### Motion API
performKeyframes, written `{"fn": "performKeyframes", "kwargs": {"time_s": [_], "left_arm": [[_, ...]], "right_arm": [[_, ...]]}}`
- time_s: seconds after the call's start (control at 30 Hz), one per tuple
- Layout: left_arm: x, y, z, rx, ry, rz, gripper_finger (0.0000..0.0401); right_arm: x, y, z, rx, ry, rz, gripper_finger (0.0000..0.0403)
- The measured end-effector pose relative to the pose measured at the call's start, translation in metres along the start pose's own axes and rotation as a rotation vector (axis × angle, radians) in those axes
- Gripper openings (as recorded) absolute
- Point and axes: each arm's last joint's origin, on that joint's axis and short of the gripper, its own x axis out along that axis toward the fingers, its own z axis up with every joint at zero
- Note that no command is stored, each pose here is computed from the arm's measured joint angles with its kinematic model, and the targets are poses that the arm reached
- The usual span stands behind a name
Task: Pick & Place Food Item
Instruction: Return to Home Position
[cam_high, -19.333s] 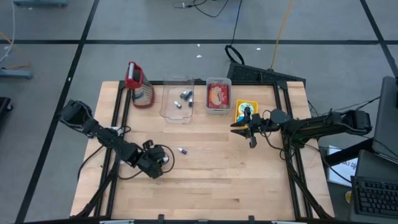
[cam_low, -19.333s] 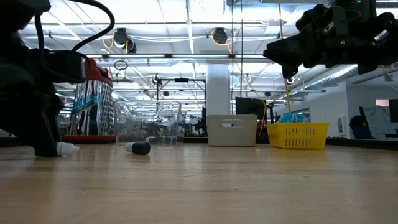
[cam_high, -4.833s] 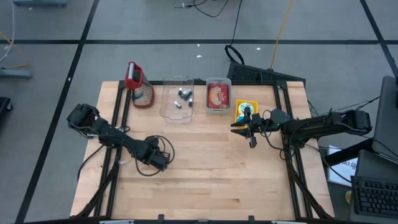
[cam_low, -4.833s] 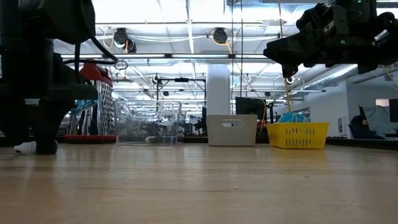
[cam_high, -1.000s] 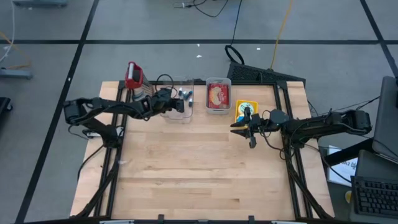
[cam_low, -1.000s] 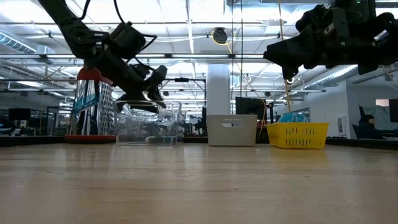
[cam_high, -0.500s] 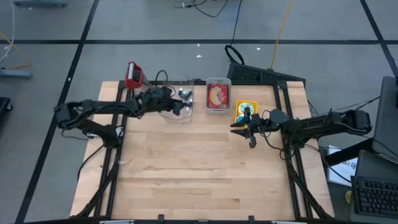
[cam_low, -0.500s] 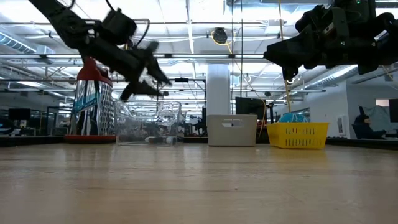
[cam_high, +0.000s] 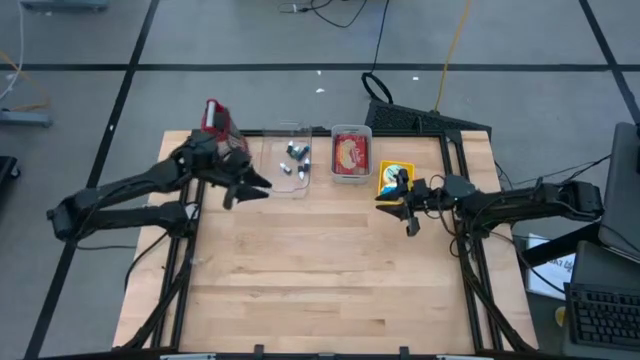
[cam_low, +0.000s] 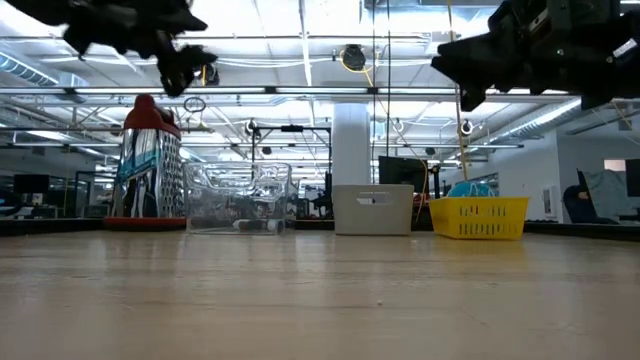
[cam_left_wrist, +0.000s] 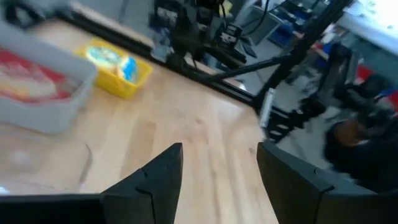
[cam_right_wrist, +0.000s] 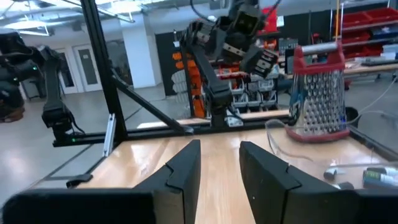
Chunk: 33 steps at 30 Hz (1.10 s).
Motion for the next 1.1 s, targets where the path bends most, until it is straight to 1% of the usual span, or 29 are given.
{"fn": "performKeyframes", "kwargs": {"time_s": [0.17,0.27,0.4,0.53,0.6,0.8,0.93,1.0,1.1], "left_arm": [[-0.021,-0.03,-0.003,0.157,-0.091,0.106,0.0209],[-0.029,-0.043,-0.009,0.217,-0.137,0.13,0.0209],[-0.032,-0.048,-0.03,0.264,-0.17,0.125,0.0209],[-0.03,-0.044,-0.058,0.256,-0.174,0.156,0.0209],[-0.029,-0.042,-0.069,0.257,-0.195,0.133,0.0209],[-0.025,-0.041,-0.095,0.366,-0.292,0.015,0.0209],[-0.023,-0.04,-0.105,0.366,-0.3,0.03,0.0209],[-0.024,-0.04,-0.107,0.356,-0.296,0.04,0.0209],[-0.028,-0.044,-0.108,0.376,-0.31,0.014,0.0209]], "right_arm": [[-0.01,0.0,0.008,0.0,-0.011,-0.024,0.01],[-0.018,-0.001,0.013,0.024,-0.016,-0.046,0.01],[-0.026,-0.001,0.018,0.024,-0.029,-0.067,0.01],[-0.035,0.001,0.023,0.017,-0.046,-0.075,0.01],[-0.039,0.003,0.025,0.015,-0.051,-0.074,0.01],[-0.049,0.008,0.032,0.003,-0.092,-0.067,0.01],[-0.054,0.01,0.032,-0.005,-0.095,-0.073,0.01],[-0.057,0.009,0.031,-0.017,-0.084,-0.112,0.01],[-0.061,0.008,0.029,-0.011,-0.064,-0.197,0.01]]}}
